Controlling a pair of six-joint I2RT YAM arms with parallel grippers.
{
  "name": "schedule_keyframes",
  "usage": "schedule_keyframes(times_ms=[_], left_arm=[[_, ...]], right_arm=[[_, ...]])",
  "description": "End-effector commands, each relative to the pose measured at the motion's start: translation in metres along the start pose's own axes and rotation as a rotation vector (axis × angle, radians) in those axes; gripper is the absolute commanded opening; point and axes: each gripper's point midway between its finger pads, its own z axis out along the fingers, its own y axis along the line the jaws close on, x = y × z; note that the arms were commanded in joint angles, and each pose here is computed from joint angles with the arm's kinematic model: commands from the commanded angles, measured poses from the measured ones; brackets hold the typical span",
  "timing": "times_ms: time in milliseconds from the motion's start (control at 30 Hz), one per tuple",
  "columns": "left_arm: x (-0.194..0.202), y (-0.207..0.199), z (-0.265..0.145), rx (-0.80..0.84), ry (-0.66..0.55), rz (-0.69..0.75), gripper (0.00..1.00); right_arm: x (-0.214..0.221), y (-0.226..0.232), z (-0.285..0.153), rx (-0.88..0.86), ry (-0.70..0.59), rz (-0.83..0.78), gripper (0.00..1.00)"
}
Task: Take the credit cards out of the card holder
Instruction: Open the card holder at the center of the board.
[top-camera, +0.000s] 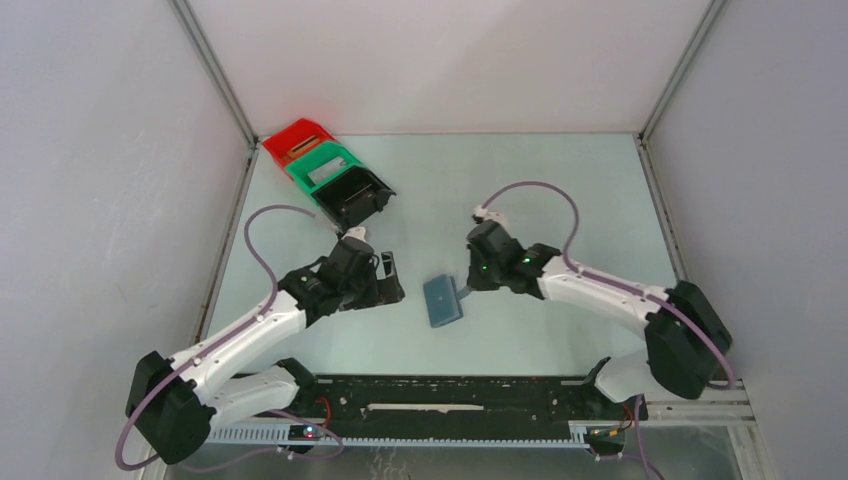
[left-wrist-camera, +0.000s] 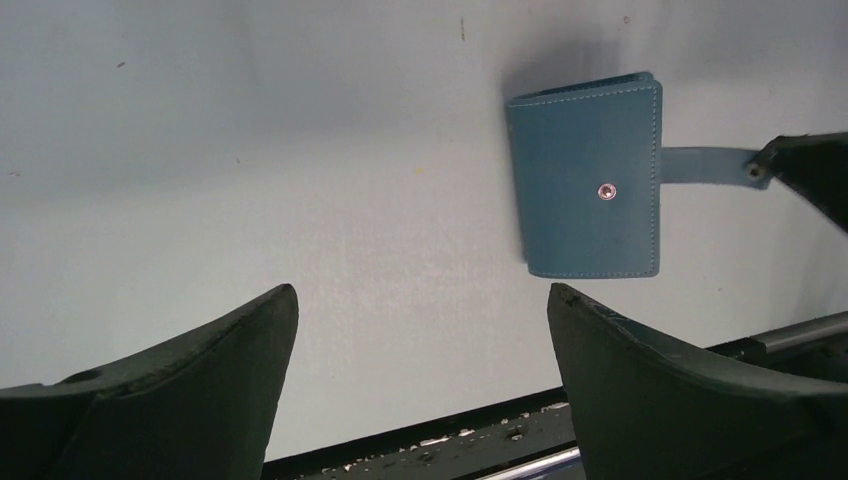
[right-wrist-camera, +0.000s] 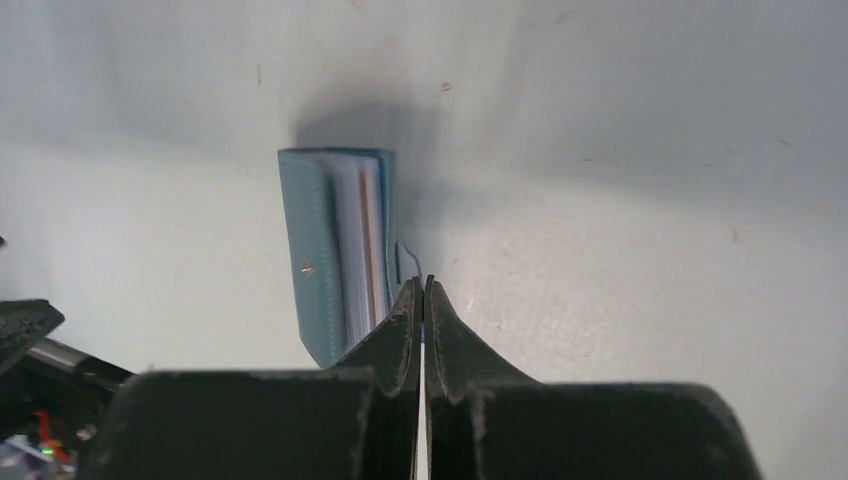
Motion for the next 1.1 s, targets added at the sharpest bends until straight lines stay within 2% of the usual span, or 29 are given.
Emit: schedule_keyframes(times_ms=[0, 133, 300, 467, 600, 800, 1067], left_arm=[[-0.023, -0.038, -0.010, 0.137, -0.028, 0.041, 1.00], [-0.030, -0.052, -0.007, 0.129, -0.031, 0.079, 1.00], [-0.034, -0.069, -0.004, 0.036, 0.013, 0.174, 1.00], [-0.037, -0.070, -0.004, 0.030, 0.003, 0.172, 1.00], [-0.031, -0.062, -0.008, 0.014, 0.044, 0.189, 1.00], [-0.034, -0.043, -0.013, 0.009, 0.012, 0.129, 1.00], [-0.029, -0.049, -0.010, 0.072, 0.029, 0.106, 1.00]], right_arm=[[-0.005, -0.010, -0.006, -0.147, -0.012, 0.179, 0.00], [0.016, -0.038, 0.002, -0.160, 0.031, 0.285, 0.00], [0.024, -0.044, -0.006, -0.260, 0.032, 0.385, 0.00], [0.001, -0.025, -0.036, -0.345, -0.048, 0.357, 0.00], [-0.013, -0.006, -0.052, -0.392, -0.068, 0.315, 0.00], [-0.023, 0.023, -0.066, -0.491, -0.067, 0.288, 0.00], [-0.022, 0.008, -0.060, -0.419, -0.076, 0.294, 0.00]])
